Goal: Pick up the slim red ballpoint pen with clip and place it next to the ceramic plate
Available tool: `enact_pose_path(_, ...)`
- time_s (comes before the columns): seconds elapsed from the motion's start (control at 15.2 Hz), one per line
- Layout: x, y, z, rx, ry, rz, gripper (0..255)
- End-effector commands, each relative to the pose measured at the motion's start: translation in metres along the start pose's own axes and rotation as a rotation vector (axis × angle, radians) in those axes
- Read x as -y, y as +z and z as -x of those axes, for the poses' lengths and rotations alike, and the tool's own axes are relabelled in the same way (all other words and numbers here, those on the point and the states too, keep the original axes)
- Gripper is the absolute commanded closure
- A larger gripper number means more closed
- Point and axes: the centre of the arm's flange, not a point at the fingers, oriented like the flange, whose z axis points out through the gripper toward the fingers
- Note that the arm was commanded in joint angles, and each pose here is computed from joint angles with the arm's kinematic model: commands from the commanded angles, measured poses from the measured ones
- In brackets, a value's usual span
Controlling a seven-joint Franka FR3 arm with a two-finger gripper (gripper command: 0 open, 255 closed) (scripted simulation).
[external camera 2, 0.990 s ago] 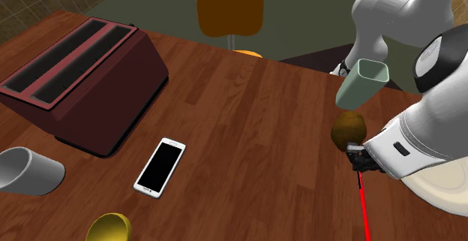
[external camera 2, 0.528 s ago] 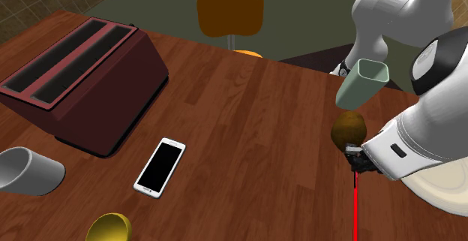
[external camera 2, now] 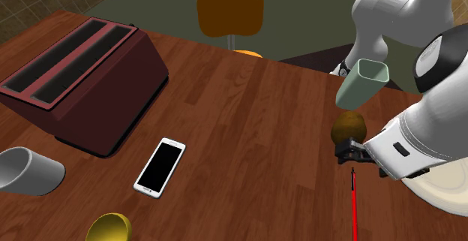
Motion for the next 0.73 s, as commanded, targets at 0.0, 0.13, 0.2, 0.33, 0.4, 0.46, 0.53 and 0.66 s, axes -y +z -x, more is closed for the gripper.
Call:
enact_pose_path(0.0, 0.001, -0.019, 0.001, 0.001, 0.0, 0.0, 0)
enact_pose_path(0.13, 0.001, -0.043, 0.001, 0.001, 0.0, 0.0, 0)
enact_pose_path(0.2, 0.001, -0.043, 0.001, 0.001, 0.0, 0.0, 0)
enact_pose_path(0.33, 0.001, -0.043, 0.001, 0.001, 0.0, 0.0, 0)
enact_pose_path(0.4, 0.001, -0.043, 0.001, 0.001, 0.0, 0.0, 0)
enact_pose_path(0.46, 0.001, -0.043, 0.001, 0.001, 0.0, 0.0, 0)
enact_pose_path(0.53, 0.001, -0.043, 0.001, 0.001, 0.0, 0.0, 0)
enact_pose_path(0.66, 0.001, -0.043, 0.001, 0.001, 0.0, 0.0, 0)
